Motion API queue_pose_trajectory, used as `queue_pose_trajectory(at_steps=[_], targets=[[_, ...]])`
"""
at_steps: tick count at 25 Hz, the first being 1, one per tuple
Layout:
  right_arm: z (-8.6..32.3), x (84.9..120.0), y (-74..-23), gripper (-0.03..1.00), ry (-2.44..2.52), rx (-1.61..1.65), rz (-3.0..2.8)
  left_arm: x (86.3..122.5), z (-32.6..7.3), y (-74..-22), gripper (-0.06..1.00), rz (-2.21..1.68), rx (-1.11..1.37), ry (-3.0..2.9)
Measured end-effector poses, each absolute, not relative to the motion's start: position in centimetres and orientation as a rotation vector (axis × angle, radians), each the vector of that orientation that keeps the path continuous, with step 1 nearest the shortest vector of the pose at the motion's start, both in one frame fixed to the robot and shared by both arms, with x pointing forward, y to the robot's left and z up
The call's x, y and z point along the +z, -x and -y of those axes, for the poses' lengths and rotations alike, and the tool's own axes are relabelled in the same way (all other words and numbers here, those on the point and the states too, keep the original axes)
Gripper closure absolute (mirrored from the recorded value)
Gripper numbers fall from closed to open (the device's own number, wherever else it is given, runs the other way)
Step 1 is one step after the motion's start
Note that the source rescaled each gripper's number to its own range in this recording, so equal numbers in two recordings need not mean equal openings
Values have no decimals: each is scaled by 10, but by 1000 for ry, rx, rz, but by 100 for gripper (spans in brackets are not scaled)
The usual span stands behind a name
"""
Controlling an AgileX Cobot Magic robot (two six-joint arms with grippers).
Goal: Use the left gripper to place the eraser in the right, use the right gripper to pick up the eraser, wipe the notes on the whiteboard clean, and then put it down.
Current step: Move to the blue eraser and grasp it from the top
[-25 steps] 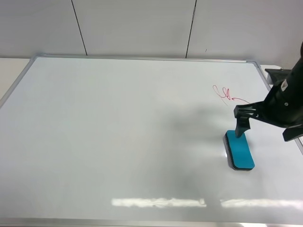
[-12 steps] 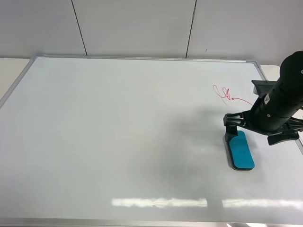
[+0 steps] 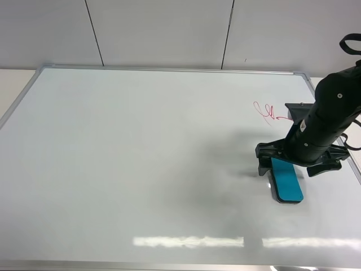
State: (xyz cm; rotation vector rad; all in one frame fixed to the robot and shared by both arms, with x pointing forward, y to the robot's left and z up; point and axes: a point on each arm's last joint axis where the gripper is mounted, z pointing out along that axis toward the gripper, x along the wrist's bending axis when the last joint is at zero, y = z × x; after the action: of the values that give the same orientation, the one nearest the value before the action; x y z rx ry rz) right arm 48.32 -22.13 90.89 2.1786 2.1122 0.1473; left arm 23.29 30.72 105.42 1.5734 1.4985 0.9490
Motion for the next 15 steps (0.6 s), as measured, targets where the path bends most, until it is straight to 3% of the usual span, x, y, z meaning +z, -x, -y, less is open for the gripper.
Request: queue_pose_trajectory(at_steps=[5,7,10,11,13,15], targets=[[221,909,-483,-2,-2182,148,-2109,1054,-307,-233,-6,-1499,949,-1573],[221,908,-483,7,-2199,145,-2094,1054,-307,-233,-6,-1499,949,-1573],[221,904,-483,36,-2241,123,-2063,1054,-307,-233,-6,-1499,949,-1573],[221,904,-483,36,-2241,123,-2063,1054,-307,-233,-6,-1499,949,-1573],[221,900,-483,59,-2273,103,-2040,1054,-307,-233,-6,-1499,949,-1573],[221,897,-483,93,-2296,91,-2022,1054,-307,-233,-6,-1499,949,-1573]])
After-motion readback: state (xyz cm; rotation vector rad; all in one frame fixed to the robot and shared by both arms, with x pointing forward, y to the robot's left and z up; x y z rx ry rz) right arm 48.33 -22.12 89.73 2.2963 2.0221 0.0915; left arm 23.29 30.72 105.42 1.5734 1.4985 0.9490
